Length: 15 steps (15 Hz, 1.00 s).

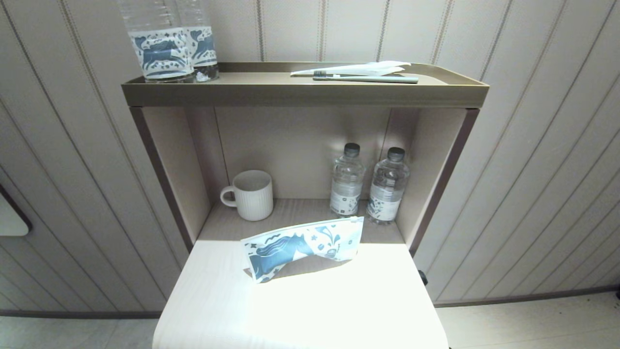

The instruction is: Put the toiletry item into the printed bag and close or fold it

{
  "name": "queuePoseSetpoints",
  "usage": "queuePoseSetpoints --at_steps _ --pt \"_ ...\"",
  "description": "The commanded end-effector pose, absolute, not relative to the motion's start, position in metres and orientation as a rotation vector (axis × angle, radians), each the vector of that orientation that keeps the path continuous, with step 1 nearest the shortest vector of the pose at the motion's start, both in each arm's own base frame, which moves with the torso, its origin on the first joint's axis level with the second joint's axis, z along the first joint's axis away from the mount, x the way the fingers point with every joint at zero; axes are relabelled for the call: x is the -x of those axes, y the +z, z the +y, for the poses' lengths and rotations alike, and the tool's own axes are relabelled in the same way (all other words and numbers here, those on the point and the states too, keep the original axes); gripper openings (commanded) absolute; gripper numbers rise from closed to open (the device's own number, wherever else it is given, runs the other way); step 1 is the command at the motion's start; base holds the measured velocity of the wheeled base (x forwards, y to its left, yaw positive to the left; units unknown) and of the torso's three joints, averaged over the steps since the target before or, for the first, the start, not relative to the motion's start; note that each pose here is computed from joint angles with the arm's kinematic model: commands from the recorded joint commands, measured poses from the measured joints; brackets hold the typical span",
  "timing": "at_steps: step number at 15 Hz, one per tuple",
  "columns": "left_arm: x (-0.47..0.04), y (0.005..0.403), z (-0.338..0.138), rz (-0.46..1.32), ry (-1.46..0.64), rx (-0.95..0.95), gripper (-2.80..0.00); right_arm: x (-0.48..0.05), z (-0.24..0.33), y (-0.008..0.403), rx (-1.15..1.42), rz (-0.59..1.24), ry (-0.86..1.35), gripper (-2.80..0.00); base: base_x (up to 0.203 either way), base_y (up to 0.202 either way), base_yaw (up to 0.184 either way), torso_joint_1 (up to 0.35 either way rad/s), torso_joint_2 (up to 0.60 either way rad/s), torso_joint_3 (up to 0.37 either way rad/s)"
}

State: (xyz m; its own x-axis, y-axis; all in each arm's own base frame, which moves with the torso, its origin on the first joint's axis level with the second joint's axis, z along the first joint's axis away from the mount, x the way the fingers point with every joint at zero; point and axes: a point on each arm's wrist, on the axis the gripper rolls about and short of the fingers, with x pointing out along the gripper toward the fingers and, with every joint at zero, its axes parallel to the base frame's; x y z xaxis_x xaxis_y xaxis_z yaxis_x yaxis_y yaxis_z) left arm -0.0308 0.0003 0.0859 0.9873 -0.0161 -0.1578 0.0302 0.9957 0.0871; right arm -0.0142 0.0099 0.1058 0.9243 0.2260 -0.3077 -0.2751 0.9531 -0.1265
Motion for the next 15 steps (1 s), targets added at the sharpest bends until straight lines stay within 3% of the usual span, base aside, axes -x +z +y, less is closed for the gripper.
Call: queuePoseSetpoints --at_steps 1,8,11,15 --pt "0.029 0.079 0.001 0.094 0.014 -0.097 -2.80 0.005 0.010 0.101 0.202 0.169 0.285 -2.80 0.000 0.000 0.000 0.000 0.00 0.000" --pt "0.029 0.078 0.001 0.096 0.003 -0.089 -2.80 0.008 0.009 0.094 0.149 0.175 0.431 -2.80 0.000 0.000 0.000 0.000 0.00 0.000" --pt "0.028 0.076 0.001 0.096 0.002 -0.072 -2.80 0.026 0.007 0.090 0.136 0.040 0.329 -2.80 0.000 0.000 0.000 0.000 0.00 0.000" --pt "0.025 0.076 0.001 0.044 0.013 -0.022 -2.80 0.030 0.000 0.087 0.051 0.034 0.027 -2.80 0.000 0.000 0.000 0.000 0.00 0.000"
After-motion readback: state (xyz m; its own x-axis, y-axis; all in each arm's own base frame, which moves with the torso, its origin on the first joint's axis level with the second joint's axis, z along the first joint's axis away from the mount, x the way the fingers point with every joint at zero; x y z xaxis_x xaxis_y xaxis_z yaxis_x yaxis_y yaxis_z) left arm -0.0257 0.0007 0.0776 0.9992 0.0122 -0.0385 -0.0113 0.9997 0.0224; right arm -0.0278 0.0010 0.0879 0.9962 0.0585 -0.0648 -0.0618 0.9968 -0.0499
